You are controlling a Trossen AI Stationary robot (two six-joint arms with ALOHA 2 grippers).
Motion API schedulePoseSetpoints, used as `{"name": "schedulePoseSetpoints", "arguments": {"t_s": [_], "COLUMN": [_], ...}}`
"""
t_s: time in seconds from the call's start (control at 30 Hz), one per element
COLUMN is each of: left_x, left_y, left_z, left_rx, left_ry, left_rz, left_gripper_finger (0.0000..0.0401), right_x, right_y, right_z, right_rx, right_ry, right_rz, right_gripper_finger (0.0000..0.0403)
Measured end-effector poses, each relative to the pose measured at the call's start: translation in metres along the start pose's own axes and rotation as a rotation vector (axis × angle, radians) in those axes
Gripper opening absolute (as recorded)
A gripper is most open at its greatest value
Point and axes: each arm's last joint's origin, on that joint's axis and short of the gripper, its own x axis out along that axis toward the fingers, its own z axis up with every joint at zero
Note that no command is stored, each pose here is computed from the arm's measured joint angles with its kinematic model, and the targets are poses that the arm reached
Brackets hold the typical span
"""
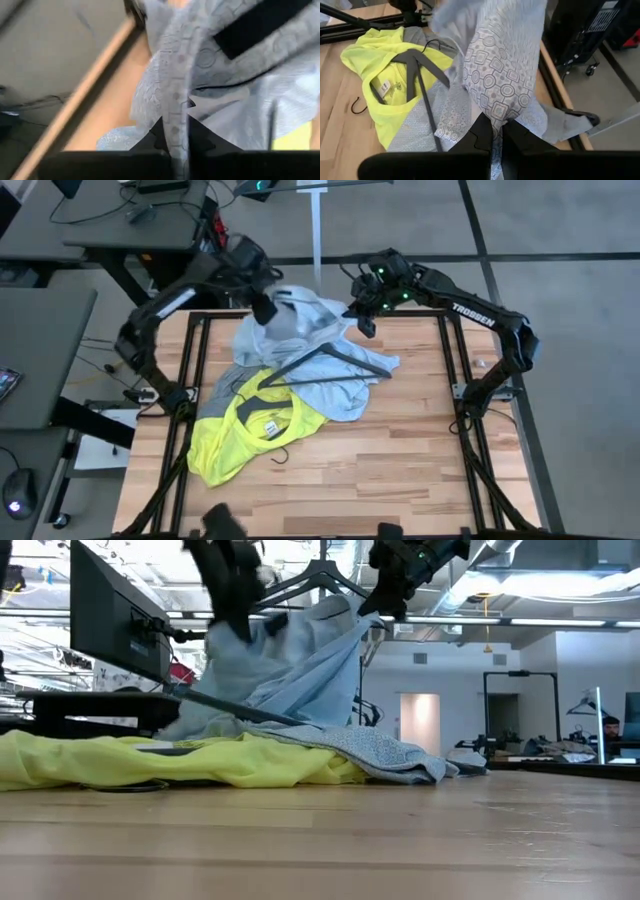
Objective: Hang clothes
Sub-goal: Hang the blue shirt on the black hanger
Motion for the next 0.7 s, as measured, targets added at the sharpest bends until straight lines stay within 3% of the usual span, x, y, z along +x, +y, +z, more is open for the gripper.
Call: {"name": "schedulePoseSetpoints", "arguments": {"t_s": [0.17, 0.43, 0.57, 0.7], "left_x": [-0.043, -0.043, -0.042, -0.040], "left_y": [-0.023, -0.038, -0.040, -0.038], "left_z": [0.007, 0.006, 0.006, 0.007], "left_rx": [-0.022, 0.012, 0.019, 0.019], "left_ry": [-0.078, -0.064, -0.058, -0.053], "left_rz": [0.023, 0.034, 0.034, 0.048], "left_gripper_finger": [0.0001, 0.0000, 0.0000, 0.0000], "right_x": [0.008, 0.030, 0.000, -0.036], "right_y": [-0.006, -0.018, -0.021, -0.020], "right_z": [-0.008, -0.022, -0.015, -0.013], "right_rx": [0.018, 0.137, 0.121, 0.183], "right_ry": [0.030, 0.132, 0.183, 0.251], "right_rz": [-0.002, 0.008, -0.005, -0.011], "right_gripper_finger": [0.0006, 0.0072, 0.0129, 0.0178]}}
